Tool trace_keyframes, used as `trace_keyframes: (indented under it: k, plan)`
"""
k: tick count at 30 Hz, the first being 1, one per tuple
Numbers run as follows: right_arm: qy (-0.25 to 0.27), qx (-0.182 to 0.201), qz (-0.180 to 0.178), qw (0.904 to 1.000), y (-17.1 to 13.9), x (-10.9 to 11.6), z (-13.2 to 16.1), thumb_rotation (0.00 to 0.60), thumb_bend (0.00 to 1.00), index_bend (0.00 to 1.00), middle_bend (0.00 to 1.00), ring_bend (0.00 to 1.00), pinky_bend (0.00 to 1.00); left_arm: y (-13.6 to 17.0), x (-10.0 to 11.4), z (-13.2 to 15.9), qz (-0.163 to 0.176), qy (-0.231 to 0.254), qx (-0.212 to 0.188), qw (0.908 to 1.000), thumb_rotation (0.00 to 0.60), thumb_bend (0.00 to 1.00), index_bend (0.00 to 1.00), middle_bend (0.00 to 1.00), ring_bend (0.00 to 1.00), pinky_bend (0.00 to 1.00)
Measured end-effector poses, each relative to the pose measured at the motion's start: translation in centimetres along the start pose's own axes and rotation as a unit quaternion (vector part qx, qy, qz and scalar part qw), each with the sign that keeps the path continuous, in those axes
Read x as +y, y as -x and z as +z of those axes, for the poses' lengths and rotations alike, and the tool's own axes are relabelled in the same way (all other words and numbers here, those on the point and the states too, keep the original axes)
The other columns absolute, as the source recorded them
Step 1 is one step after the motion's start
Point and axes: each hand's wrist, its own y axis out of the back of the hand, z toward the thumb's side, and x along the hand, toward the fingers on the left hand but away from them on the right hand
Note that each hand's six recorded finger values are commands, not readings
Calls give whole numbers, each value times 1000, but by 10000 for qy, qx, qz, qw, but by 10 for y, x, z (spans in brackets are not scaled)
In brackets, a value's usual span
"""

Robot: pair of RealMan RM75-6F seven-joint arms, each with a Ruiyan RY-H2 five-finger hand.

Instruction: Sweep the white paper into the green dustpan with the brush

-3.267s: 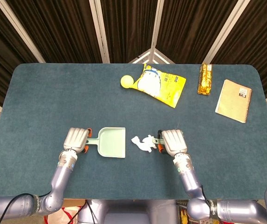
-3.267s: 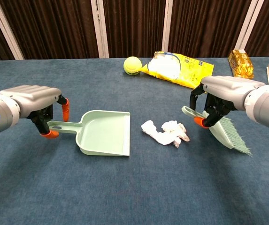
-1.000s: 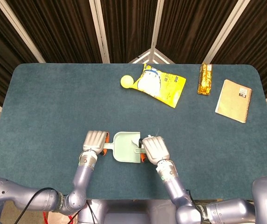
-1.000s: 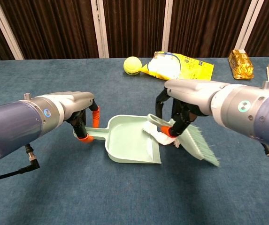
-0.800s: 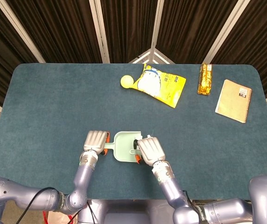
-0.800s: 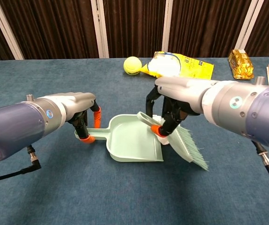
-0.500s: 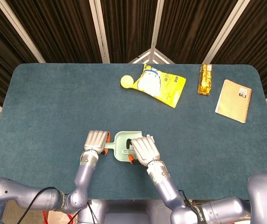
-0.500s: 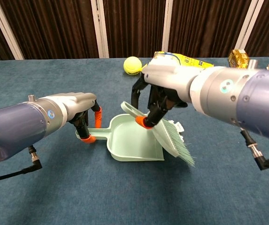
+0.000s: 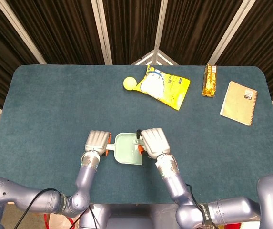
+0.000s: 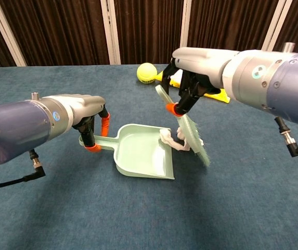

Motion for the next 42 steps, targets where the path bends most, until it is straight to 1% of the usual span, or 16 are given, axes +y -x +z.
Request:
trace_keyframes:
  k: [5, 10, 15, 17, 21, 26, 32, 37, 42]
  plan:
    - [-109, -88, -90, 9999, 3, 3, -9, 600, 495, 814, 946, 968, 912, 1, 11, 4, -82, -250, 114, 9996, 600, 641, 768, 1000, 999, 1000]
    - [-214, -156, -309, 9992, 7, 13, -16, 600, 495, 814, 946, 968, 912, 1, 20, 8, -62, -250, 154, 9995, 600, 647, 769, 1000, 999, 1000]
    - [-319, -216, -498, 9980, 12, 27, -21, 600, 495, 814, 946, 968, 911, 0, 22, 7, -61, -243, 197, 9995, 600, 647, 769, 1000, 999, 1000]
    - [-329, -252, -514, 9978, 13, 29, -24, 600, 496, 814, 946, 968, 912, 0, 22, 6, -62, -228, 210, 9995, 600, 647, 768, 1000, 999, 1000]
    - [-393, -331, -469, 9976, 16, 25, -31, 600, 495, 814, 946, 968, 912, -1, 22, 4, -47, -193, 213, 9996, 600, 647, 769, 1000, 999, 1000]
    - [-470, -407, -355, 9974, 18, 15, -41, 600, 495, 814, 946, 968, 911, -3, 22, 3, -1, -136, 198, 9997, 600, 648, 771, 1000, 1000, 1000]
    - [-476, -404, -243, 9978, 18, 6, -47, 600, 495, 814, 946, 968, 912, -5, 22, 0, 78, -48, 193, 9998, 600, 649, 770, 1000, 1000, 1000]
    - [-357, -262, -125, 9989, 16, 1, -42, 600, 495, 814, 946, 968, 911, -7, 20, -1, 134, -86, 184, 9997, 600, 648, 770, 1000, 1000, 1000]
    - [-63, 11, 41, 10000, 9, -1, -28, 600, 495, 814, 946, 968, 912, -9, 18, -5, 198, -47, 217, 9996, 600, 648, 770, 1000, 1000, 1000]
